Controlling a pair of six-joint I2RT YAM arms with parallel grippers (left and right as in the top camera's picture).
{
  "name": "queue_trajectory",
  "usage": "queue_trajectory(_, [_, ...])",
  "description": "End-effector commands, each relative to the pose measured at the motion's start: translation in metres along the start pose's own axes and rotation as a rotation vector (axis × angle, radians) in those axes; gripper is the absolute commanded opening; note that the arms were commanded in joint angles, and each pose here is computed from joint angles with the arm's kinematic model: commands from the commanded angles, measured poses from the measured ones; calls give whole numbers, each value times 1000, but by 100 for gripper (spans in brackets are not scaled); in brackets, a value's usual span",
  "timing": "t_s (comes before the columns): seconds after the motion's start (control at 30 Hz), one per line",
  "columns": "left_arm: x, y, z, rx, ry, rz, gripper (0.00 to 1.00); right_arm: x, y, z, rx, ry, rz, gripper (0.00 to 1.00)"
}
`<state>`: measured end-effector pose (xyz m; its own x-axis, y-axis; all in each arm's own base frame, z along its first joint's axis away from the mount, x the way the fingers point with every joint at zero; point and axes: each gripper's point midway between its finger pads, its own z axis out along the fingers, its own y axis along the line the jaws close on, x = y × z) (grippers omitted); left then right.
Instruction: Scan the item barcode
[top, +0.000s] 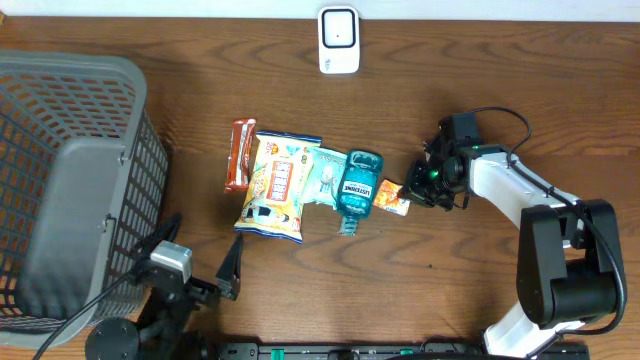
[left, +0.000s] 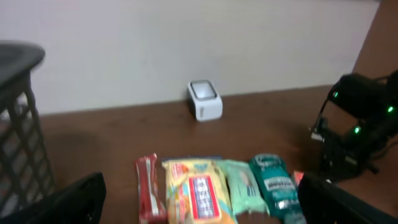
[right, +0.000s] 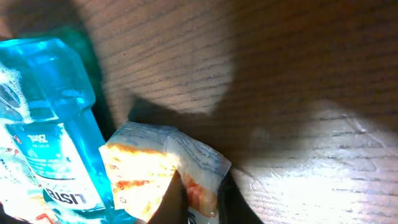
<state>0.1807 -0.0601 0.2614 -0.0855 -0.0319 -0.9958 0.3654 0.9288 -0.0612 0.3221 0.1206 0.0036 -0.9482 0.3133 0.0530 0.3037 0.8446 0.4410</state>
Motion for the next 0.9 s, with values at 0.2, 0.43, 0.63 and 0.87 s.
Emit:
queue_trajectory(0.2, [48,12,11,-26,124,-56,98,3,30,-18,-161,66,5,1])
queue_trajectory(0.43, [87,18,21,-30,199,-90,98,6,63,-65,-260,0,-59,1])
queue_trajectory(0.63, [112,19,27,-23,245,-112,98,43,102,-111,-473,97,-53,1])
queue_trajectory(0.87, [129,21,29,-23,280,-131,98,85,124,-153,-740,369,71,1])
